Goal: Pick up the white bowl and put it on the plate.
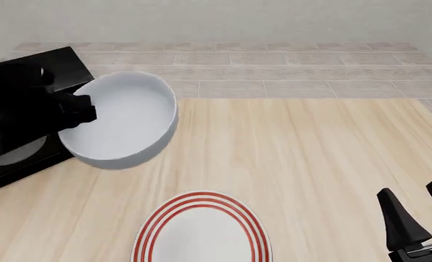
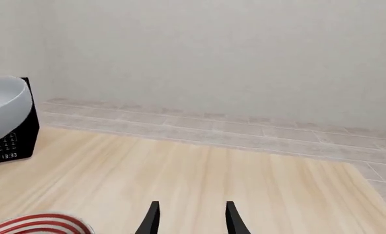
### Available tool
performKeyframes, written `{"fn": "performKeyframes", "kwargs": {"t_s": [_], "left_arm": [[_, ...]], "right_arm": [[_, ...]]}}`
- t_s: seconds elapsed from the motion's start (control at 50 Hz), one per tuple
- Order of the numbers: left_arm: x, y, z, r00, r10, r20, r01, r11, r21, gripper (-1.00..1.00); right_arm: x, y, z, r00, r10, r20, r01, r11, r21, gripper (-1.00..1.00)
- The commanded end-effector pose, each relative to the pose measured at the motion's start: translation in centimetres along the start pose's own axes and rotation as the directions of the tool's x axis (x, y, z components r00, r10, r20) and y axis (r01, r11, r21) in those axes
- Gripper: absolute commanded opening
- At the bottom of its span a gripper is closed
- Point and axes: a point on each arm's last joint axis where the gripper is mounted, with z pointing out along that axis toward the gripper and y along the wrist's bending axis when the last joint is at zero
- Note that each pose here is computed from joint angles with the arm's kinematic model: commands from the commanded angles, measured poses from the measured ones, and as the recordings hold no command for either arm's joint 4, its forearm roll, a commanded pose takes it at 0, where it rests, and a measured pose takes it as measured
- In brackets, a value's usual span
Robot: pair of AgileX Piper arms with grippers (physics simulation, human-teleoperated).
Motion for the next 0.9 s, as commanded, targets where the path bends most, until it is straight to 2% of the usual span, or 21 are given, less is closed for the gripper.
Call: {"fn": "performKeyframes", "kwargs": {"t_s": [0.02,0.14,0.28,0.38,0.5,0.58,0.74,0.9], "left_arm": [[3.5,-2.5,0.7,0.996,0.061,-0.059,-0.054,0.992,0.111,-1.0],[4.4,-3.3,0.7,0.995,0.076,-0.071,-0.065,0.987,0.149,-1.0],[6.6,-4.3,1.8,0.989,0.109,-0.103,-0.088,0.978,0.19,-1.0],[7.0,-4.9,2.4,0.986,0.118,-0.115,-0.092,0.973,0.212,-1.0],[8.6,-6.6,3.0,0.978,0.154,-0.138,-0.112,0.956,0.272,-1.0],[8.9,-6.7,3.0,0.978,0.152,-0.143,-0.108,0.954,0.279,-1.0],[9.9,-8.2,2.2,0.973,0.176,-0.149,-0.116,0.932,0.344,-1.0],[11.3,-8.7,2.3,0.966,0.2,-0.162,-0.13,0.921,0.367,-1.0]], "right_arm": [[0.0,0.0,0.0,1.0,0.0,0.004,0.0,1.0,0.002,1.0],[-0.1,0.0,0.0,1.0,-0.002,0.01,0.002,1.0,0.006,1.0],[-0.3,0.0,0.0,1.0,-0.002,0.015,0.002,1.0,0.004,1.0],[-0.4,0.0,0.0,1.0,-0.001,0.017,0.001,1.0,-0.001,1.0],[-0.5,0.0,0.0,1.0,-0.006,0.017,0.006,1.0,0.004,1.0],[-0.6,0.0,0.0,1.0,-0.008,0.019,0.008,1.0,0.003,1.0],[-0.9,0.0,0.0,1.0,-0.013,0.025,0.013,1.0,0.001,1.0],[-1.2,0.0,-0.1,0.999,-0.019,0.029,0.019,1.0,-0.003,1.0]]}}
